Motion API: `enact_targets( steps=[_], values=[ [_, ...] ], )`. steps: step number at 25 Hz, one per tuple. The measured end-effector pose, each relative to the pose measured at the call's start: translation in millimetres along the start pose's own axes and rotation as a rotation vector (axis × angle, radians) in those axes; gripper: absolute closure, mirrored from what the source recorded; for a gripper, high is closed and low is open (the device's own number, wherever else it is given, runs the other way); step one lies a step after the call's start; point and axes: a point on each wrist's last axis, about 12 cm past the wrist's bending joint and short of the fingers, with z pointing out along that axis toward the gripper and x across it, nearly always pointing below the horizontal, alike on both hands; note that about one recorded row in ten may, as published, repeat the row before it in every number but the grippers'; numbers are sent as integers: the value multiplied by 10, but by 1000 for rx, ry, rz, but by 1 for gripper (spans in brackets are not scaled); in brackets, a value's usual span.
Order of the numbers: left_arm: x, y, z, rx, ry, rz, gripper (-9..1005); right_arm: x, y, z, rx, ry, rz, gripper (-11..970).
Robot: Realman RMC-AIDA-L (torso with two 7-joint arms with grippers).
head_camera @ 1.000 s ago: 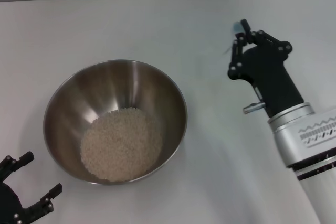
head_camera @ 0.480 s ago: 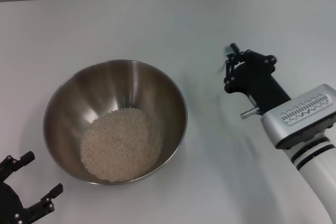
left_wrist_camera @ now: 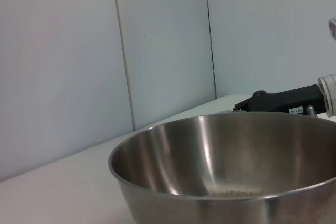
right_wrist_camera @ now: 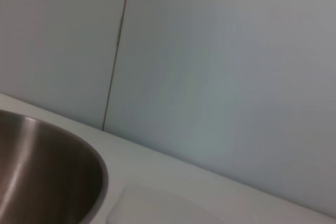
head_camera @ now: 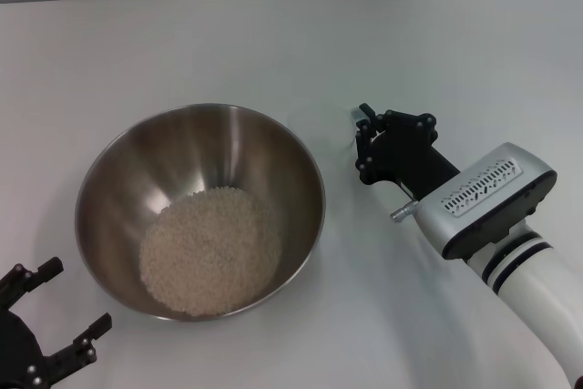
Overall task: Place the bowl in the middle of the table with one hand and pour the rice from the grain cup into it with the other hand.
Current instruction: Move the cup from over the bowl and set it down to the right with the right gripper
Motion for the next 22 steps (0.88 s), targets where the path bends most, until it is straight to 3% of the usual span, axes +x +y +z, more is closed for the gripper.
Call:
enact_targets(
  steps=[12,17,22],
  values=[
    [2,-13,-17,-1,-1,-3,137,6,71,-64,-5,-1,28,839],
    [2,-14,-25,-1,-1,-3,137,43,73,-106,-3,9,29,662],
    [4,-19,-33,-2,1,-4,137,76,58,-215,30,-7,43,557]
  ],
)
